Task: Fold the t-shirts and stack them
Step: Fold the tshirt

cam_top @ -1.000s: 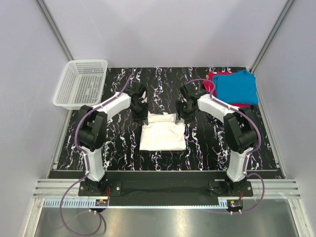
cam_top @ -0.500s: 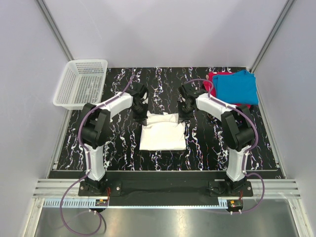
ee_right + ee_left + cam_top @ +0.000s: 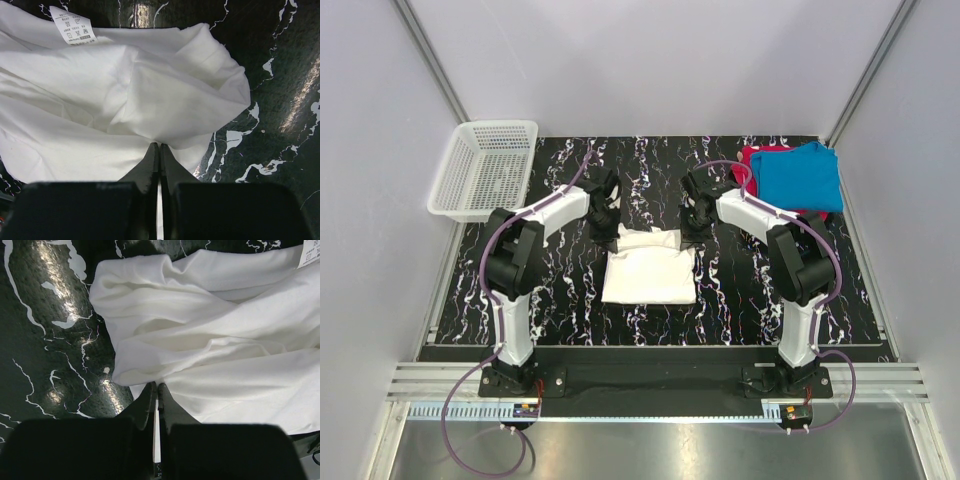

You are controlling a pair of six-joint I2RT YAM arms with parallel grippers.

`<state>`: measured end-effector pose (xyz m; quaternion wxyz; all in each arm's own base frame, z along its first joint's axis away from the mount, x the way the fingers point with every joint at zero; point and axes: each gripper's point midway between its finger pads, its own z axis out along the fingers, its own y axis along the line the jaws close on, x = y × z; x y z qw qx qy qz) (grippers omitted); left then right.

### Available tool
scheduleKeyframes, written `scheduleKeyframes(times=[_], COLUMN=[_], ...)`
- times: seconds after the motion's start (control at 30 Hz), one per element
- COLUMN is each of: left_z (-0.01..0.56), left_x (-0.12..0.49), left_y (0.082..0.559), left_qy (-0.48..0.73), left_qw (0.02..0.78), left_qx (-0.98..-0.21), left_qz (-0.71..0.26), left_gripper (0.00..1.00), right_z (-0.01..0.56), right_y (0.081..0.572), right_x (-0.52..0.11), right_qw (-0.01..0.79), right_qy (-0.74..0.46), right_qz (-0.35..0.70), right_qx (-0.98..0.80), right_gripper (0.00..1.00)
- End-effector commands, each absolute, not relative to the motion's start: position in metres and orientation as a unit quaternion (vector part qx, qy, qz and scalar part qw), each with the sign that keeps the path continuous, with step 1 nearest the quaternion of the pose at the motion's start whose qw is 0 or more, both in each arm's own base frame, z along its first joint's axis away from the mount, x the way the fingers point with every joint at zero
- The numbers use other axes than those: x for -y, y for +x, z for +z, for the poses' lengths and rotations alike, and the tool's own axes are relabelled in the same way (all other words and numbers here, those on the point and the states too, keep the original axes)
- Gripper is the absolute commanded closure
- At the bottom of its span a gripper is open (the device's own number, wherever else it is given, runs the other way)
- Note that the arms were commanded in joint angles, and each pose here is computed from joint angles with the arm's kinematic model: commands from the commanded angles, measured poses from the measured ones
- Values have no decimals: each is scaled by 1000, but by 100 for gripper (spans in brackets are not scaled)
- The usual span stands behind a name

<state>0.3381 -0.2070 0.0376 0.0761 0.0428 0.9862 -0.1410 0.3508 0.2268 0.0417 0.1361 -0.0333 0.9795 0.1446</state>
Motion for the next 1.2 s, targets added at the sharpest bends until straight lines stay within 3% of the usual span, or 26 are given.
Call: scheduleKeyframes(times=[0.0,0.27,0.63,1.17], left_z=[83,116,119,148], left_x=[211,214,214,231], left_y=[365,373,380,424], left_qy=[46,39,31,29], left_qw=[152,191,199,245], left_qx=[-976,-967,-966,-954], left_qz=[-150,-165,-161,-173], left_gripper=[100,100,100,100], right_z=[73,98,122,151], right_y=[366,366,372,398], right_x=[-233,-230,-223,-225], right_qw=[178,206,243,292], right_qy=[-36,-36,-34,-35], right_qz=[162,168,164,179], right_qx=[-970,-963,-955,-939], right_gripper=[100,100,100,100])
